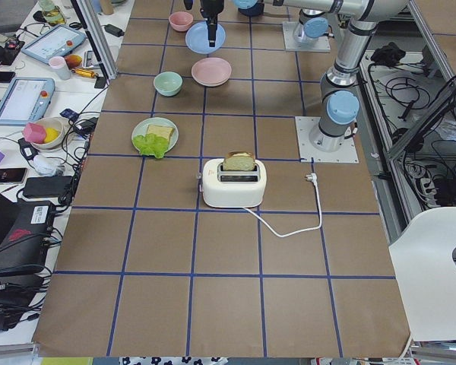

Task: Stack three plates with pink and blue
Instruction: 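Release the pink plate and withdraw the left arm while the right lifts the blue plate, then lower the blue plate onto the pink plate with the right gripper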

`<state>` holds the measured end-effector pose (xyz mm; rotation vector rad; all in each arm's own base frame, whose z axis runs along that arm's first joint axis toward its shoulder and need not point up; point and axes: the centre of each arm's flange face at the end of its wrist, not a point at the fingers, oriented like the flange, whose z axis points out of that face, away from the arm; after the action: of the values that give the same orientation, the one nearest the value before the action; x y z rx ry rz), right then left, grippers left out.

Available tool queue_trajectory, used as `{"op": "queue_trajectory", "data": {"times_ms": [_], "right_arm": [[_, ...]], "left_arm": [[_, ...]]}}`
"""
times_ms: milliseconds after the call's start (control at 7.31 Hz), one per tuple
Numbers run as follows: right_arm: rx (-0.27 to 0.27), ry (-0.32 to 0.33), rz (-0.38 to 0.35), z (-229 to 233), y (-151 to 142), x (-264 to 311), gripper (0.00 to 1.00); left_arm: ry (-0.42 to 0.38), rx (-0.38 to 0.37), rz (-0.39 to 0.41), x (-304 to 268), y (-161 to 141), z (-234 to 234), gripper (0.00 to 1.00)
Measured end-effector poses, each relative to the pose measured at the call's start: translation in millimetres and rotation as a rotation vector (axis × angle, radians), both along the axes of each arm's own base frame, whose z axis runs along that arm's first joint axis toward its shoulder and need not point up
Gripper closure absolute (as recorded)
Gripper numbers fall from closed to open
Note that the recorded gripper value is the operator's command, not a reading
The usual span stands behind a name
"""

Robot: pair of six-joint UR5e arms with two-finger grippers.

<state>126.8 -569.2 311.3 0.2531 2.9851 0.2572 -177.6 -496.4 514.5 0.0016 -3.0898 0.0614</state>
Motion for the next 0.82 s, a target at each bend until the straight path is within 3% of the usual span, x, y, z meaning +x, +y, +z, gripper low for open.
{"op": "queue_trajectory", "data": {"times_ms": [821], "right_arm": [[0.019, 0.029, -0.054, -16, 14, 71, 1.0]], "left_arm": [[-0.005, 0.007, 0.008, 5, 2, -8, 0.0]]}}
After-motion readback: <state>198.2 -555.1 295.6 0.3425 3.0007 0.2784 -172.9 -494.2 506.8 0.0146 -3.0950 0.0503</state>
